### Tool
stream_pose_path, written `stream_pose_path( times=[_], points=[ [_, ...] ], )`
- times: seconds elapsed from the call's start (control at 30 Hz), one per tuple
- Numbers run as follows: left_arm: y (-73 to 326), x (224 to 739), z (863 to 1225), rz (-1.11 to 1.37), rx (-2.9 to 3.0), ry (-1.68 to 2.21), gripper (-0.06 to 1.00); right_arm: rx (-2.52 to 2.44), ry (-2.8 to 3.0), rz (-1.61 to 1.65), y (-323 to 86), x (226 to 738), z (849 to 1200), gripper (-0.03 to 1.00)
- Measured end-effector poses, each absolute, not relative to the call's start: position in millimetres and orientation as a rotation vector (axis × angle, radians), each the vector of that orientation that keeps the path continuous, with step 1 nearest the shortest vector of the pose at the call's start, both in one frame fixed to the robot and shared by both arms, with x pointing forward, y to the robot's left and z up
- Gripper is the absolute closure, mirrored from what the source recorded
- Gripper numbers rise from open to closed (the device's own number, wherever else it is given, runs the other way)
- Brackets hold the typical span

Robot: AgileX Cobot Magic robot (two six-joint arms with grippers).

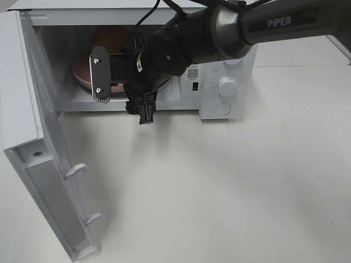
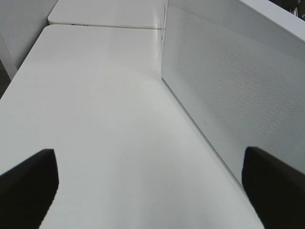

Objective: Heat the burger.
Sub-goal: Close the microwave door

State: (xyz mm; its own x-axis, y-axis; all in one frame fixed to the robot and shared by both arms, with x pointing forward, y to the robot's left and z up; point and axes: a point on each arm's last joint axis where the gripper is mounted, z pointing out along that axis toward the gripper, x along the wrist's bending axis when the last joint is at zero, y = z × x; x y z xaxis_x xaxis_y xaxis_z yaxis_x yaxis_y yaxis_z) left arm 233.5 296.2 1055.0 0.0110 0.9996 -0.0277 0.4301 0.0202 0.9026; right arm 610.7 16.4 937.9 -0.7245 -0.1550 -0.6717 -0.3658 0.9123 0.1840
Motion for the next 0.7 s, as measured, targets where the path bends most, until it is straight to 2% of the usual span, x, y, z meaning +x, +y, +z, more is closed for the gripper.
stream_pose_path(
  times=[0.7],
  points=[
    [296,233,1055,0.934,1.516,1.526,-0.05,-0.395,2.371,0.492,-36,542,944,0.21]
  ],
)
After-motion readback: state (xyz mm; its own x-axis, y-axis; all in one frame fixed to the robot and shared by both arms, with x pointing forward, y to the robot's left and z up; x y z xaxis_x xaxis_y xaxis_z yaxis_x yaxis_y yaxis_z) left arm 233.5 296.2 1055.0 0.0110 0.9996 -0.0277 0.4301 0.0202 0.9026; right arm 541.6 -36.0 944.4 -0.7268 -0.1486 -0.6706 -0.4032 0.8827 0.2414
